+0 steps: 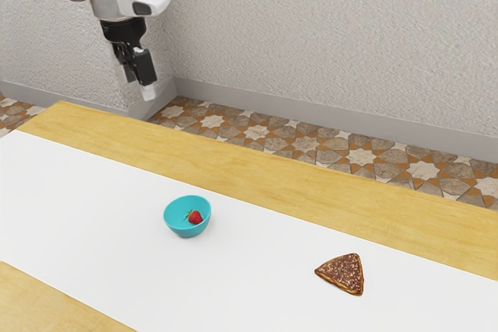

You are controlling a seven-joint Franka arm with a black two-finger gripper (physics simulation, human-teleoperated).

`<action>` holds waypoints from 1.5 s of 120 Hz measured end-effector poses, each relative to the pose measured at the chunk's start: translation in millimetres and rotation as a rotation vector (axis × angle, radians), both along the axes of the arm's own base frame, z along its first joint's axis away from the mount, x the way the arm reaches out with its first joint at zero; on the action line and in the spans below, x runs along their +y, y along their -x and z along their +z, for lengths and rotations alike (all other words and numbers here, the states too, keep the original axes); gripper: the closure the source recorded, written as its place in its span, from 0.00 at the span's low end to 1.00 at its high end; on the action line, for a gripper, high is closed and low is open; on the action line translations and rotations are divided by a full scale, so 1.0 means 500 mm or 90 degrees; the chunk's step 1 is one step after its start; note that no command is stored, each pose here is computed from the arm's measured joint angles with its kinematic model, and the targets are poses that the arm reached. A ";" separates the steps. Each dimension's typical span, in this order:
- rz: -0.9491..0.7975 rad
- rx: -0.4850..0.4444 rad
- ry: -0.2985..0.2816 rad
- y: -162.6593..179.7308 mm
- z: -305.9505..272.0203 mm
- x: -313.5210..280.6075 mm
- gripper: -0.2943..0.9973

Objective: Take strawberry from the bowl

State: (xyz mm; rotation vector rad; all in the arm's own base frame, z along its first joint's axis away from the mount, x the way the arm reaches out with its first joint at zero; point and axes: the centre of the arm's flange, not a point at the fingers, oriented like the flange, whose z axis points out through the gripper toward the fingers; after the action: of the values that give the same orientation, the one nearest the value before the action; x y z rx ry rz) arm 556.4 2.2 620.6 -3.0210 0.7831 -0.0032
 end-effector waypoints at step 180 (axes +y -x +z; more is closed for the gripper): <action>-0.808 0.043 0.024 -0.036 -0.592 -0.067 0.43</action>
State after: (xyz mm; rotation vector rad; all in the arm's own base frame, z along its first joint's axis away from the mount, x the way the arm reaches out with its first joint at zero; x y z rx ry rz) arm 574.6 -31.4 324.4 -2.0009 2.4649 0.0610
